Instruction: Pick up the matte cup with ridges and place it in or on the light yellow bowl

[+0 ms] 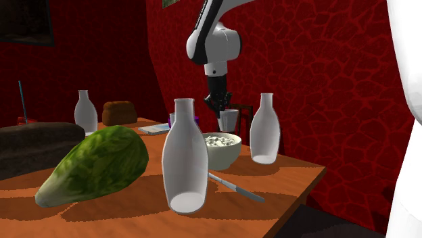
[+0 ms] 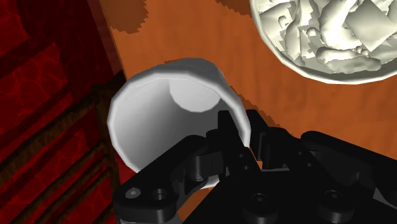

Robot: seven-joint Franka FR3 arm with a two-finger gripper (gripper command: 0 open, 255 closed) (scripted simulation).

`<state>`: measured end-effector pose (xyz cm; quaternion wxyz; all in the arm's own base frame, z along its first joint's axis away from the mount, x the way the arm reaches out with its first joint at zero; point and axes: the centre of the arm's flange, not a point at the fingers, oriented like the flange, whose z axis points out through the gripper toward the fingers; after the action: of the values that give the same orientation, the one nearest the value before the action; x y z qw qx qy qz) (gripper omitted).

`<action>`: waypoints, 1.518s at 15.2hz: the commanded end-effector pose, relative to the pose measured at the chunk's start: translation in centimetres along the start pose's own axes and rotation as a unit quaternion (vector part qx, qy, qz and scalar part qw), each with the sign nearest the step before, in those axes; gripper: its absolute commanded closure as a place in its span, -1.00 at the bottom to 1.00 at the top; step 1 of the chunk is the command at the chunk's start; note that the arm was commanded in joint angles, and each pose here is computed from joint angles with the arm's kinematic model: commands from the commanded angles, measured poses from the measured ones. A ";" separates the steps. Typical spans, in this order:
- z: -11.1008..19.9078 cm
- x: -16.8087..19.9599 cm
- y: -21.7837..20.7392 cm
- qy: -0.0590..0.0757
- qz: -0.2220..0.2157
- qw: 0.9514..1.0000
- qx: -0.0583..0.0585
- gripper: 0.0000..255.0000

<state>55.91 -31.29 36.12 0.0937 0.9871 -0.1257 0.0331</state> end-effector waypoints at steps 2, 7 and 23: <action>-1.6 0.1 0.3 0.000 0.000 1.000 0.000 1.00; -4.2 0.3 0.7 0.000 0.000 1.000 0.000 1.00; -12.3 -4.5 -5.2 0.000 0.000 1.000 0.000 1.00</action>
<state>53.12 -24.25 46.79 0.0934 0.9872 -0.1254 0.0328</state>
